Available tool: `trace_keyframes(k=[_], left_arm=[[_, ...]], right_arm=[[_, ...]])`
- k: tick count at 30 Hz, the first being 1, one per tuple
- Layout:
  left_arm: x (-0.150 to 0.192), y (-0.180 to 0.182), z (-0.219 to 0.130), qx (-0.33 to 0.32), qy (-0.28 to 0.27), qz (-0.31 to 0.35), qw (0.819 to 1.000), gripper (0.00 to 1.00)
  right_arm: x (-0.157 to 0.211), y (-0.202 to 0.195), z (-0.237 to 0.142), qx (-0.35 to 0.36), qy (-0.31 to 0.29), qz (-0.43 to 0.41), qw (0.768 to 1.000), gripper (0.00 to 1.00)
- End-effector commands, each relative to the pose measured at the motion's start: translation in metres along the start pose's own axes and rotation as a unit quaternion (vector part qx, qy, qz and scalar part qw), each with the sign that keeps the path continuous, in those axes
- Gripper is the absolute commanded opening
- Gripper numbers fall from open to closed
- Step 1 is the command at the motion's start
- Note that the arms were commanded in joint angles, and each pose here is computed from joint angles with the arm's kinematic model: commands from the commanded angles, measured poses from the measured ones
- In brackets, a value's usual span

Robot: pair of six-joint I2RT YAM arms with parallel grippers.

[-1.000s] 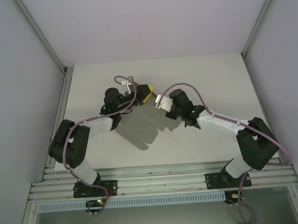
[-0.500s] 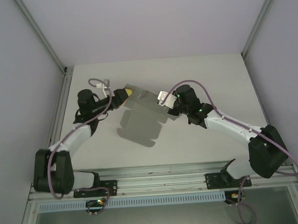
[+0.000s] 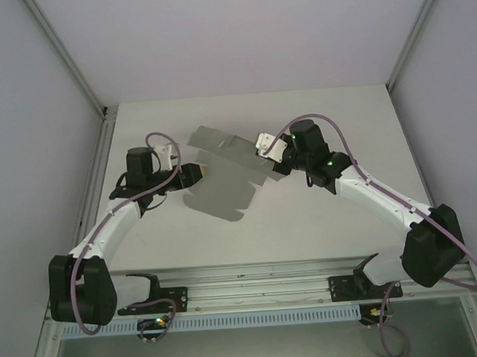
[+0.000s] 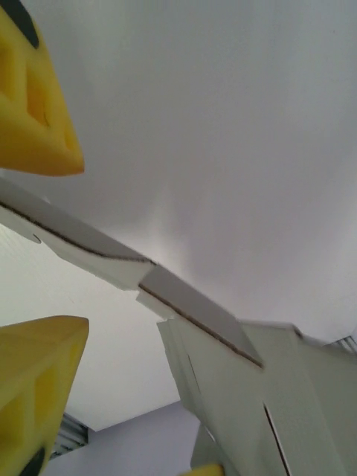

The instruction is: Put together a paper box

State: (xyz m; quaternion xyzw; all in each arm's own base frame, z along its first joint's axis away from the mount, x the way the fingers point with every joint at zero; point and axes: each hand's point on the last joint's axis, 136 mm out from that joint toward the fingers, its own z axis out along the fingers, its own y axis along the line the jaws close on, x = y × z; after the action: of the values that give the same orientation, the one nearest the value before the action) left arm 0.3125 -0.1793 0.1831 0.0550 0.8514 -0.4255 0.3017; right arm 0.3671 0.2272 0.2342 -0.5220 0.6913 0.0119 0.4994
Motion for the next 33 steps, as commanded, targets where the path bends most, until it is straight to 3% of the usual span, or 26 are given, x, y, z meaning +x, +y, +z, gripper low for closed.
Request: trace_keyframes(k=[1, 9, 13, 18, 21, 23, 29, 33], left_arm=[[-0.016, -0.013, -0.007, 0.022, -0.056, 0.06, 0.996, 0.51], [-0.02, -0.019, -0.011, 0.028, -0.083, 0.145, 0.986, 0.55], [-0.03, -0.022, -0.014, 0.023, -0.093, 0.169, 0.981, 0.52], [-0.035, -0.031, -0.017, 0.036, -0.104, 0.199, 0.974, 0.3], [-0.035, -0.036, -0.016, 0.043, -0.112, 0.219, 0.968, 0.02], [-0.028, -0.043, -0.011, 0.044, -0.106, 0.239, 0.964, 0.0], [-0.009, -0.048, 0.009, -0.092, -0.096, 0.339, 0.932, 0.0], [-0.01, -0.051, 0.018, -0.144, -0.117, 0.333, 0.925, 0.0]], right_arm=[[-0.008, 0.004, -0.007, -0.035, -0.013, -0.006, 0.999, 0.0], [-0.009, 0.021, -0.01, -0.116, -0.005, 0.0, 0.993, 0.0], [-0.011, 0.026, -0.014, -0.14, 0.001, 0.001, 0.99, 0.0], [-0.012, 0.025, -0.016, -0.141, 0.002, -0.002, 0.99, 0.0], [-0.015, 0.021, -0.015, -0.133, -0.001, 0.007, 0.991, 0.0], [-0.019, 0.017, -0.015, -0.127, -0.005, 0.017, 0.992, 0.0], [-0.026, 0.018, -0.013, -0.135, -0.006, 0.044, 0.99, 0.0], [-0.03, 0.021, -0.012, -0.136, -0.007, 0.066, 0.989, 0.0]])
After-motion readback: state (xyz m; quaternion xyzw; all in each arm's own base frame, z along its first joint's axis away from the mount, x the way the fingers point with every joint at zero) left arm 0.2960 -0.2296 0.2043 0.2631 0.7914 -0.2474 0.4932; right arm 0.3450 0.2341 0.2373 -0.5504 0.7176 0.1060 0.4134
